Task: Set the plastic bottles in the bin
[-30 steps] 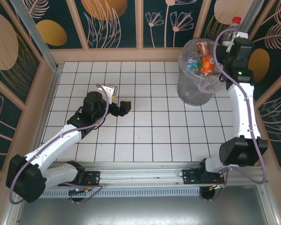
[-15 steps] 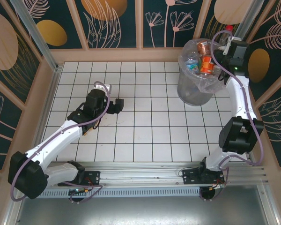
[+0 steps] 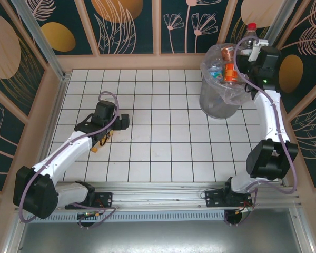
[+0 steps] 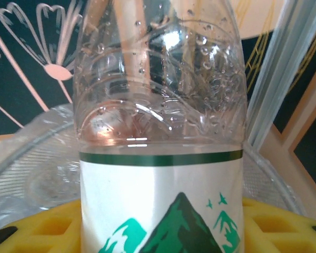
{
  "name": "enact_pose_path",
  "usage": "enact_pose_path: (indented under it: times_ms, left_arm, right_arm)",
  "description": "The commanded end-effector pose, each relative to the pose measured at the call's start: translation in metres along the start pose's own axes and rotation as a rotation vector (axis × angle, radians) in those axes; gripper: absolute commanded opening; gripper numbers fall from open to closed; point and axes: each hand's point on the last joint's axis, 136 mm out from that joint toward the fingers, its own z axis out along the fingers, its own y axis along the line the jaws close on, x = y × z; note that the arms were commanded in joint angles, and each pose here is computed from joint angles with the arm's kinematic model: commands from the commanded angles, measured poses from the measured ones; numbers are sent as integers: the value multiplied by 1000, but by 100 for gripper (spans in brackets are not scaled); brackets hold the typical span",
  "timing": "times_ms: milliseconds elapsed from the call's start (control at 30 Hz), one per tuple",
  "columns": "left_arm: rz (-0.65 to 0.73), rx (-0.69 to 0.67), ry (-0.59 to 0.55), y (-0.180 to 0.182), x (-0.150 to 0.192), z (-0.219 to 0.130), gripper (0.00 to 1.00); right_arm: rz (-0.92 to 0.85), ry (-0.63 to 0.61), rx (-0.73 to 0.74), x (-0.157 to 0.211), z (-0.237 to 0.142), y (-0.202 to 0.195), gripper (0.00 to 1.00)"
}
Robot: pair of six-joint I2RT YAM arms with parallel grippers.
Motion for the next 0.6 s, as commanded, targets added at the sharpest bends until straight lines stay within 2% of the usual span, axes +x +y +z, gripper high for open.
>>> enact_pose_path:
  times_ms: [0,100,300,567]
  left_arm:
    - [-5,-44,46,12,12,1,99]
    - [10,-65,95,17,22,5,99]
    - [23,-103,193,26,44,16,99]
    - [22,-149,237,39,49,22,99]
  right_arm:
    - [-49,-96,-130,-37,-23,30,54]
    - [-52,-21,-247,-27,-15,52,55]
    - [-62,69,-311,-2,2,69,58]
    - [-85,178,-285,29,21,75,63]
